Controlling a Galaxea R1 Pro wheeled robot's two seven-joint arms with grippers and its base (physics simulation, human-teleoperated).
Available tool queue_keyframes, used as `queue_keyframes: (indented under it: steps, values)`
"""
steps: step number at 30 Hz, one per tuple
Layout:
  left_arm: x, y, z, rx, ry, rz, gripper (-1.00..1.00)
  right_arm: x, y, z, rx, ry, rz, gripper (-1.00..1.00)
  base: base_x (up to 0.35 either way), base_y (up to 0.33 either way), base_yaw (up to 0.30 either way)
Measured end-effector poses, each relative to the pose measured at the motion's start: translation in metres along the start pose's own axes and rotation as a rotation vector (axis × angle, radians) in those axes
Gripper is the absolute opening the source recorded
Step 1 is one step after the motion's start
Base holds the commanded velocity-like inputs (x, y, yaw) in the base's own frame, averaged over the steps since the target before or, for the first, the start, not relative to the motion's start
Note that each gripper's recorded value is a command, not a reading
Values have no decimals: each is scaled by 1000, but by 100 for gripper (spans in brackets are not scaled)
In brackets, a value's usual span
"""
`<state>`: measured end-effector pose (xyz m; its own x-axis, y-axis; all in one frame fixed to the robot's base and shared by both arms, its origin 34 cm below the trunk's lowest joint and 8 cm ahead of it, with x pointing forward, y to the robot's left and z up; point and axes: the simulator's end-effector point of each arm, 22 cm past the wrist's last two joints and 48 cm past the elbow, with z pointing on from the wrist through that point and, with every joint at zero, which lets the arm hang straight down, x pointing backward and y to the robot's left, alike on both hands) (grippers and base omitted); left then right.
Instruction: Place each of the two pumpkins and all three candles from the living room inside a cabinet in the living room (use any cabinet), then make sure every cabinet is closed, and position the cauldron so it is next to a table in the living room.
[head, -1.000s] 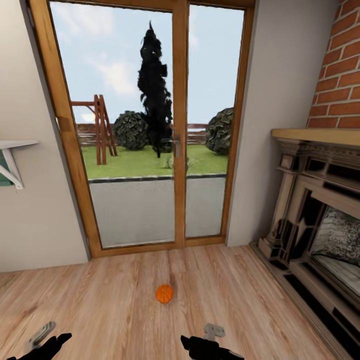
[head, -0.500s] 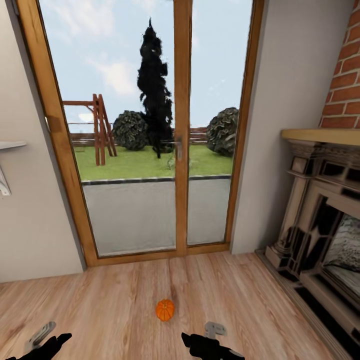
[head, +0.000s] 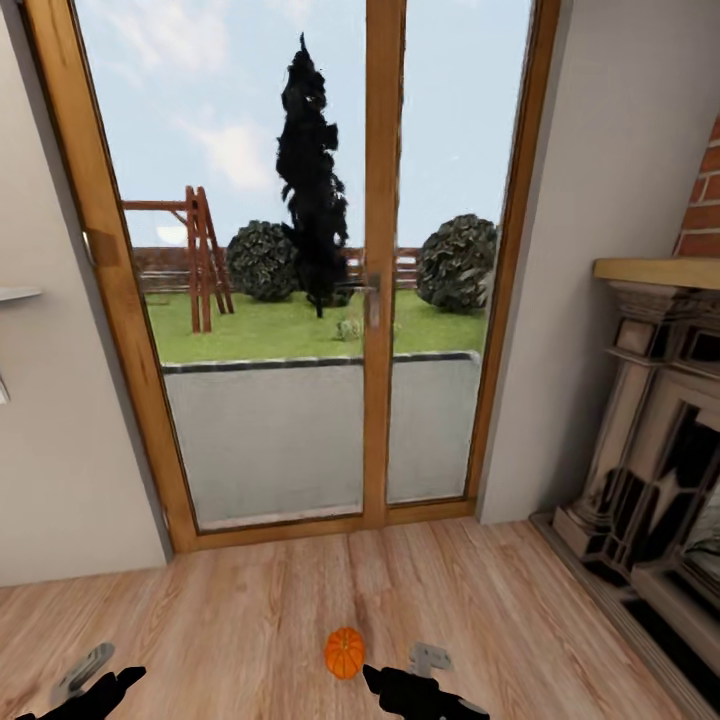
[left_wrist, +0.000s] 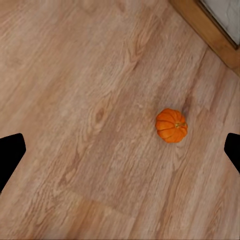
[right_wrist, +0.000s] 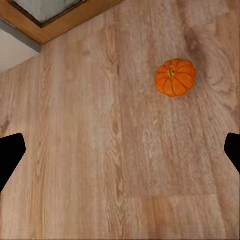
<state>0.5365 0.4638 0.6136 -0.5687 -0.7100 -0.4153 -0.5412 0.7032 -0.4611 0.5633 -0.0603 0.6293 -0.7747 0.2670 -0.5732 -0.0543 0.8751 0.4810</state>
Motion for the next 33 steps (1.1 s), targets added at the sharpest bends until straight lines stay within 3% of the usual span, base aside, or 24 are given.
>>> queue_keyframes:
  steps: [16,19,21,23,26,29,30,31,33]
  values:
    - [-2,-2,-1,15,-1,0,100,2,-2,0,4,4,9,100,277,187,0]
    - [-7,-8,-4,59,-3,0,100,2,-4,0,8,0,17,100,275,179,0]
    - [-17,-29,-17,203,15,-12,100,-4,-5,-1,10,-26,18,100,268,96,0]
    - [-21,-51,-37,361,78,-56,100,-7,-5,-1,9,-39,17,100,252,43,0]
    - [-36,-81,-68,546,131,-108,100,-8,-5,-1,5,-45,17,100,244,19,0]
    - [-86,-132,-130,840,140,-112,100,-9,-4,-1,2,-49,17,100,204,5,0]
    - [-106,-156,-167,994,150,-119,100,-9,-4,-1,1,-50,17,100,53,1,0]
    - [-118,-169,-193,1104,155,-132,100,-9,-4,-1,1,-50,17,100,34,1,0]
    - [-122,-173,-201,1140,154,-138,100,-9,-4,0,1,-50,17,100,22,0,0]
